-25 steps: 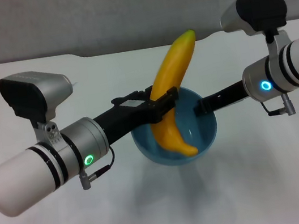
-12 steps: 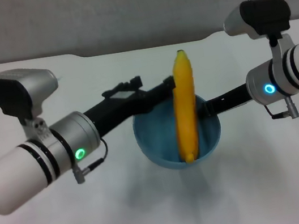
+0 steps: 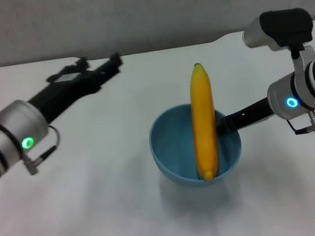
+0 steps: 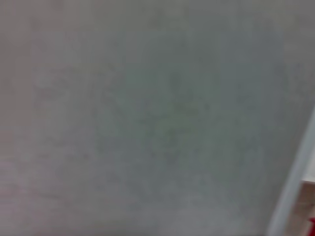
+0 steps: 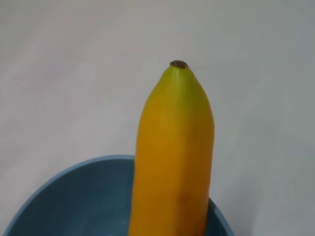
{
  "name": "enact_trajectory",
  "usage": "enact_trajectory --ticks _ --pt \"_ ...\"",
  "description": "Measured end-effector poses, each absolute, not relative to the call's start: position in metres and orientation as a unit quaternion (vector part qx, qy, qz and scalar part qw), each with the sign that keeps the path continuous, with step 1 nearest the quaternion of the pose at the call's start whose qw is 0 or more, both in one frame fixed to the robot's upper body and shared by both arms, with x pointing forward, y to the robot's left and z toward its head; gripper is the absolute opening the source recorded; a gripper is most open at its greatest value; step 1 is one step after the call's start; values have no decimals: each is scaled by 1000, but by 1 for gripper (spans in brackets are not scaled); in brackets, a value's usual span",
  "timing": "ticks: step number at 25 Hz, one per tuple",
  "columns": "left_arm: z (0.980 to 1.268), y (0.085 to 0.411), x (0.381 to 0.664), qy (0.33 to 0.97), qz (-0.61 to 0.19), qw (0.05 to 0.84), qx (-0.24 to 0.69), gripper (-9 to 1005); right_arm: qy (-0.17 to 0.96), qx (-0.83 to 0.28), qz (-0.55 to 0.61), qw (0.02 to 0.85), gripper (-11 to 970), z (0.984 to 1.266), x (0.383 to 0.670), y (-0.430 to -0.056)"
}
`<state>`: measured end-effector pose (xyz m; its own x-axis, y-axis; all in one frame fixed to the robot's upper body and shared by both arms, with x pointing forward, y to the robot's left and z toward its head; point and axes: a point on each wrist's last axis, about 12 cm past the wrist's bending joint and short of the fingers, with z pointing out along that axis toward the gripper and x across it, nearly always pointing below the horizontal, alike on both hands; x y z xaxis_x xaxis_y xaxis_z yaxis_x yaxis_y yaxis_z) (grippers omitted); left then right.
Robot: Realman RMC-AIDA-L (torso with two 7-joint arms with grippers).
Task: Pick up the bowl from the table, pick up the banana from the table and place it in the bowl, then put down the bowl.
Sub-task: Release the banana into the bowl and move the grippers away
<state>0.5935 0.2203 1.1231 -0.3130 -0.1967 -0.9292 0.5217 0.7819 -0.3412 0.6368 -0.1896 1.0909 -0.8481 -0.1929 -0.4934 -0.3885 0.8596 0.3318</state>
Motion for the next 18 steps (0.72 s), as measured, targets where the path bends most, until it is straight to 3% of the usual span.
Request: enact_trajectory --ticks 5,18 --pt "1122 241 595 751 -286 589 89 895 943 -150 217 202 35 1085 632 -192" --pt "1109 253 593 763 -262 585 79 895 955 -148 195 170 36 1073 626 -200"
